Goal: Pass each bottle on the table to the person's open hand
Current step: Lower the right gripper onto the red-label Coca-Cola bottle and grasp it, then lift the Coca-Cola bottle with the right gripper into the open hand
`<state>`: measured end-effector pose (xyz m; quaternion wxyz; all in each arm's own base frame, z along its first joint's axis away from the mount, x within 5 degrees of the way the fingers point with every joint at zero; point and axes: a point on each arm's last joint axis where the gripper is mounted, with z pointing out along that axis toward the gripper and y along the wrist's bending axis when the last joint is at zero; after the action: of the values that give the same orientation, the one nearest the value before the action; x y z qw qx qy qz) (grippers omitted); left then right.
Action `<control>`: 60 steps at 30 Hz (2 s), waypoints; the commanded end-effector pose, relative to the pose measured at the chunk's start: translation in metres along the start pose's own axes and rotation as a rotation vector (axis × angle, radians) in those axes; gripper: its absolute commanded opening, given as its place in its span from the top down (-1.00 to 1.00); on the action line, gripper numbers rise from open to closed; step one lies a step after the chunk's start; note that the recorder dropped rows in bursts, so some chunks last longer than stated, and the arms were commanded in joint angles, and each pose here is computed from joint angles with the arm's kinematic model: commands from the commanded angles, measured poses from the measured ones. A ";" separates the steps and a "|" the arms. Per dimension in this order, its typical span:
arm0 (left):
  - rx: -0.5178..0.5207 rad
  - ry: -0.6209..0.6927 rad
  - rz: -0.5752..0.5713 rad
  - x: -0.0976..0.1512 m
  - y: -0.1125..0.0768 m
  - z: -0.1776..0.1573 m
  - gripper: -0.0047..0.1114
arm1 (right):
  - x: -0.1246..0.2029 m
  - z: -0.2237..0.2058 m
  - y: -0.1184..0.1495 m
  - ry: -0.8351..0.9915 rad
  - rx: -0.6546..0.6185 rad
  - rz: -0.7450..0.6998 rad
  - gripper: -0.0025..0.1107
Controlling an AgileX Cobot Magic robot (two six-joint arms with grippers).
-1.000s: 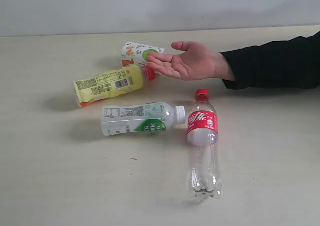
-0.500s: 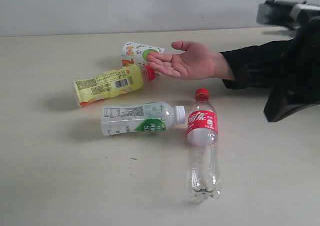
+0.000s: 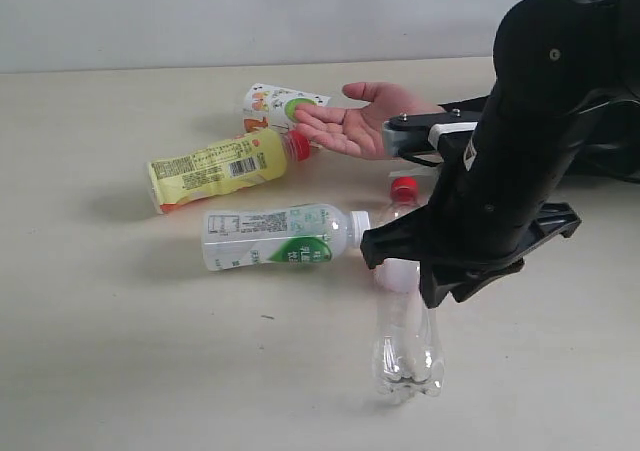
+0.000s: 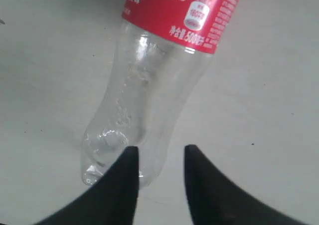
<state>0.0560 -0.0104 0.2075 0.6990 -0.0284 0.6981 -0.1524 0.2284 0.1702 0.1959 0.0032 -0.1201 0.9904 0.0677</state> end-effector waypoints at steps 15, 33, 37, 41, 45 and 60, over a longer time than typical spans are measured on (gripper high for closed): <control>0.006 -0.008 0.007 -0.001 0.000 -0.001 0.92 | -0.018 0.020 0.007 -0.094 -0.063 0.079 -0.57; 0.008 -0.007 0.007 -0.001 -0.001 -0.001 0.92 | -0.026 0.060 -0.001 -0.028 0.029 0.092 -0.21; 0.008 -0.007 0.007 -0.001 -0.001 -0.001 0.92 | -0.026 0.063 -0.001 -0.022 0.031 0.153 0.14; 0.008 -0.007 0.007 -0.001 -0.001 -0.001 0.92 | -0.025 0.063 -0.001 -0.013 0.035 0.214 0.56; 0.008 -0.007 0.007 -0.001 -0.001 -0.001 0.92 | -0.025 0.063 -0.001 -0.010 0.036 0.248 0.87; 0.008 -0.007 0.007 -0.001 -0.001 -0.001 0.92 | -0.031 -0.043 0.015 -0.204 -0.051 0.037 0.96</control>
<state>0.0560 -0.0104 0.2075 0.6990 -0.0284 0.6981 -0.1524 0.2492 0.1829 0.2177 0.0602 -0.0704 0.9912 0.0950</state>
